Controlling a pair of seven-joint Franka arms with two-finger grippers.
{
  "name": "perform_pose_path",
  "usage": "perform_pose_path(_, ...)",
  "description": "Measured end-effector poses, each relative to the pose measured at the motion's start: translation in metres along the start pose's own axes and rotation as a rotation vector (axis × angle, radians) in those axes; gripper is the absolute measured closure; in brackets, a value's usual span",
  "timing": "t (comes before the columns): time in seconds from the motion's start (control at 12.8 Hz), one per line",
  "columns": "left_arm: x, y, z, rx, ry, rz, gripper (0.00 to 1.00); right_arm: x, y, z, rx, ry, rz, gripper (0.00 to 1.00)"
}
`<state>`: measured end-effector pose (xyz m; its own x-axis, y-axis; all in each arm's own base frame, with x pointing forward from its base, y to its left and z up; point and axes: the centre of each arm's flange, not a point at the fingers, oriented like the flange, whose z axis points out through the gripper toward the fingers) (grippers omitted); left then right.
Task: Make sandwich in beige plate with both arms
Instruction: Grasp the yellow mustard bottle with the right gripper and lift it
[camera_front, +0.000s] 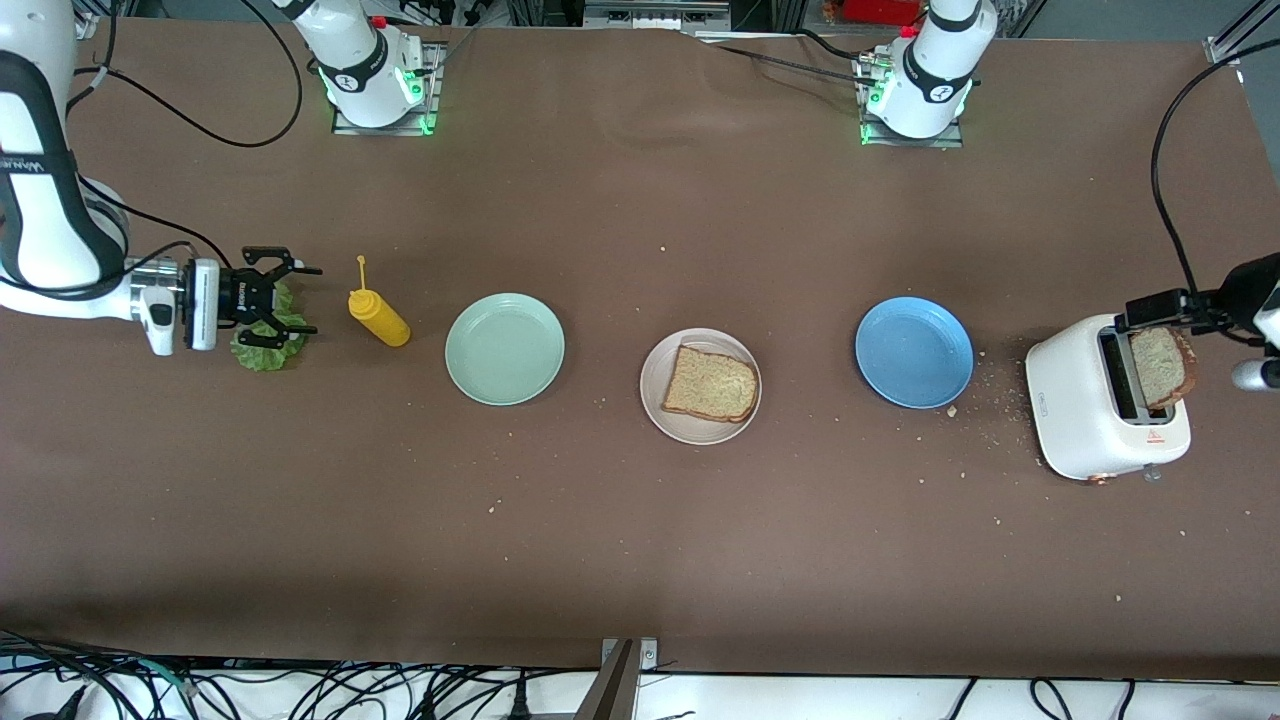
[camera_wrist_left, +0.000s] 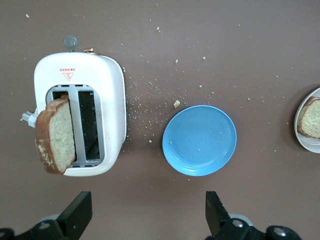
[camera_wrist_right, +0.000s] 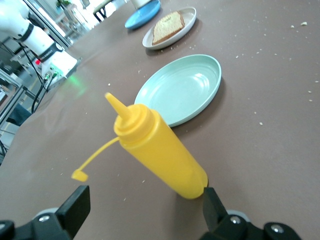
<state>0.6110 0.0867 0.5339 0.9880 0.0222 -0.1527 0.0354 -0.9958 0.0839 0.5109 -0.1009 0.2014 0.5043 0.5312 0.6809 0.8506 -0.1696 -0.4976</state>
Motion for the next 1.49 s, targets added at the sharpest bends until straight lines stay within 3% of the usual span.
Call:
perform_pose_path(0.31,-0.026,0.029,-0.029,-0.012,0.020,0.013,0.00,-0.034,0.018,0.032,0.006,0.072,-0.036,0.00)
perform_pose_path(0.63,-0.033,0.083,-0.038,0.050,0.034,-0.015,0.00,-0.038,0.024,0.054,0.003,0.137,-0.127,0.00)
perform_pose_path(1.25,-0.041,0.099,-0.049,0.050,0.059,0.000,0.00,-0.019,0.040,0.097,0.014,0.176,-0.239,0.04)
perform_pose_path(1.49,-0.039,0.098,-0.041,0.051,0.042,-0.002,0.00,-0.011,0.046,0.104,0.008,0.162,-0.289,0.41)
